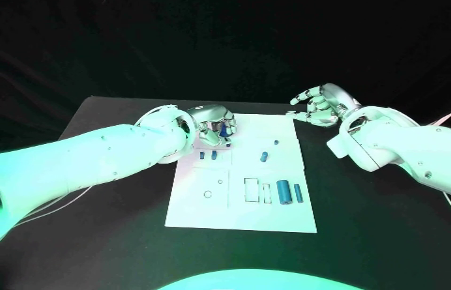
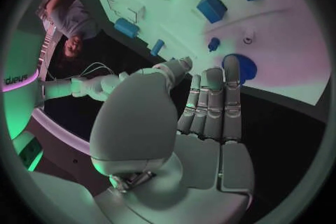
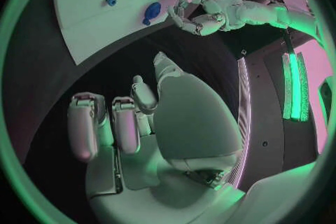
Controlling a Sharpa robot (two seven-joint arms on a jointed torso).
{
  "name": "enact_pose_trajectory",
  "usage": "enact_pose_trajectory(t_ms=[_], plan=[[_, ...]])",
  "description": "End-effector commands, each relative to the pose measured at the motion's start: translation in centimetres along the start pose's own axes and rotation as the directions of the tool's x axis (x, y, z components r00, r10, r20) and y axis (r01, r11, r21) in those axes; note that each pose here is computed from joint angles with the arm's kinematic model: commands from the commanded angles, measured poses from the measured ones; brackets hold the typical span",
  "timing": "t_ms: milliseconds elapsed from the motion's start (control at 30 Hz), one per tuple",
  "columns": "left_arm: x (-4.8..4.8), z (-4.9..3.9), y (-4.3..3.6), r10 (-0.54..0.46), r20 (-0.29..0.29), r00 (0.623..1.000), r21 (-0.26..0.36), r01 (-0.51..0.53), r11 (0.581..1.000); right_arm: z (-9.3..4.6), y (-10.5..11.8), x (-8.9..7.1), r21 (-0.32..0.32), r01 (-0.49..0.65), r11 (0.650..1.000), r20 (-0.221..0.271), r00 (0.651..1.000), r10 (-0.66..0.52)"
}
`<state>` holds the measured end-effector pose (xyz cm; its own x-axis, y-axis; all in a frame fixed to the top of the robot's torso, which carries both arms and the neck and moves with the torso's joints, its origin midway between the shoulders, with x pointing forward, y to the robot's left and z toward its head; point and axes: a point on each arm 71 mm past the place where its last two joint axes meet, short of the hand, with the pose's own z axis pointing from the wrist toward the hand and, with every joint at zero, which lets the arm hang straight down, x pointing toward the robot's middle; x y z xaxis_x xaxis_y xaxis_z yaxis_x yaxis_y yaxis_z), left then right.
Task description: Assemble the parts on the task board
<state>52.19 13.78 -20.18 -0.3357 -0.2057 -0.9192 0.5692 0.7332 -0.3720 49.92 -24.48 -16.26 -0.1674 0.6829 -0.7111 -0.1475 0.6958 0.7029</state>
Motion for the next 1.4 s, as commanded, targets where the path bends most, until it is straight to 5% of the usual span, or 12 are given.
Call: enact_pose_trajectory(t_ms=[33, 467, 1400], plan=[[0.38, 0.45, 0.0, 0.04, -0.033, 0.999, -0.003, -0.041, 0.999, 0.0, 0.1, 0.1, -0.008, 0.003, 1.0, -0.001, 1.0, -0.003], [1.1, 1.44, 0.1, 0.103, -0.101, 0.989, -0.039, -0.107, 0.993, 0.0, 0.2, 0.2, -0.012, 0.006, 1.0, -0.001, 1.0, -0.006], [1.59, 2.6, 0.23, 0.118, -0.129, 0.985, -0.06, -0.127, 0.99, 0.1, 0.4, 0.4, -0.016, 0.008, 1.0, -0.008, 1.0, -0.008]])
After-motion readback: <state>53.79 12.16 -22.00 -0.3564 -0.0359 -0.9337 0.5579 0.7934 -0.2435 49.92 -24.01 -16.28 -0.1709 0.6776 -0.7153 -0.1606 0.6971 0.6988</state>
